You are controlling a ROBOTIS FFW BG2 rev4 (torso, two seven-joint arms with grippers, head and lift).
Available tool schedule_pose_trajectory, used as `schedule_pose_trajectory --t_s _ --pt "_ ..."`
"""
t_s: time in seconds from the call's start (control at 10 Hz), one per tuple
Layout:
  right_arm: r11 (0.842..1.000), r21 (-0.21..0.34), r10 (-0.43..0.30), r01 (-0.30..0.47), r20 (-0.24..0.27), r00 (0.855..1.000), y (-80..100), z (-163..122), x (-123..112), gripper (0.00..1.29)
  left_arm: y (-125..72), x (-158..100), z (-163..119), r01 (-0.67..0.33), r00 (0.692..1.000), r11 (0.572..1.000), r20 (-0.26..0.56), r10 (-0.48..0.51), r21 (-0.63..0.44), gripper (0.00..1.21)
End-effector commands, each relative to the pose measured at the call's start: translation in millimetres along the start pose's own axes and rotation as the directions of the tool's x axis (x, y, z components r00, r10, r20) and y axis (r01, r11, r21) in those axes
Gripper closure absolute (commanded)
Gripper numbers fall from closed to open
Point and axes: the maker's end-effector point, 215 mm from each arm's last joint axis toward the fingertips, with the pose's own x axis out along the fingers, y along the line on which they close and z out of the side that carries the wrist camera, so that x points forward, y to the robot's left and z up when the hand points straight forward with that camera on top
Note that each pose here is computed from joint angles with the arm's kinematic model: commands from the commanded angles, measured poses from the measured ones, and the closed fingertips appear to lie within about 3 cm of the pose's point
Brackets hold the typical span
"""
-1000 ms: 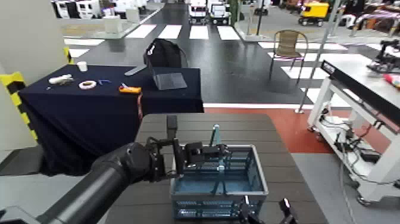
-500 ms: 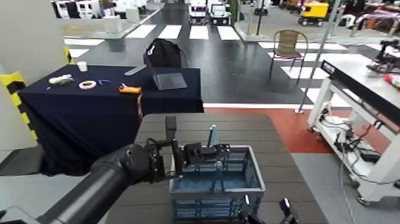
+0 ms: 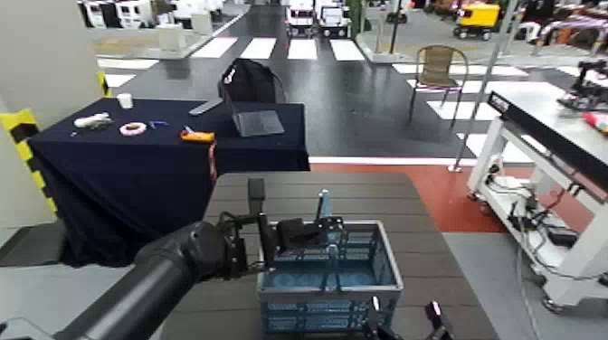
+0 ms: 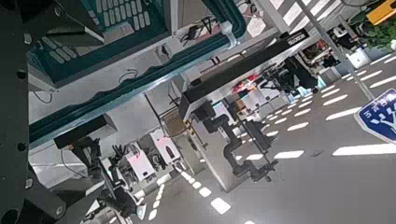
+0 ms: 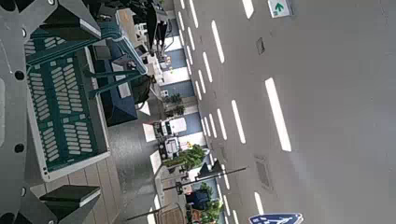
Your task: Place the crate on the table.
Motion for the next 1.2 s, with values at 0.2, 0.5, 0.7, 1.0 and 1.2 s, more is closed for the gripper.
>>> schedule_pose_trajectory --t_s 0.2,0.5,0.7,1.0,1.2 --pt "1.0 -0.002 -0.002 0.002 -0.003 1.0 -1.6 -1 -1 0.13 5.9 -13 11 -0.022 0.999 0.999 0.039 0.02 0.046 0.08" --pt "1.0 -0.003 -0.003 0.003 -0.006 1.0 -2.3 -1 -1 0.13 16.5 -50 47 -0.17 0.979 0.971 0.145 0.147 0.166 0.08" --pt "1.0 -0.004 -0.004 0.004 -0.005 1.0 -3.4 0 -2 0.13 21.9 -81 68 -0.305 0.939 0.924 0.237 0.25 0.231 0.09" --pt "1.0 -0.006 -0.011 0.011 -0.003 1.0 -6.8 1 -2 0.13 23.3 -126 79 -0.494 0.842 0.819 0.394 0.368 0.29 0.09" --pt "1.0 -0.008 -0.017 0.017 -0.003 1.0 -10.0 1 -2 0.13 20.1 -157 81 -0.606 0.757 0.727 0.516 0.402 0.323 0.1"
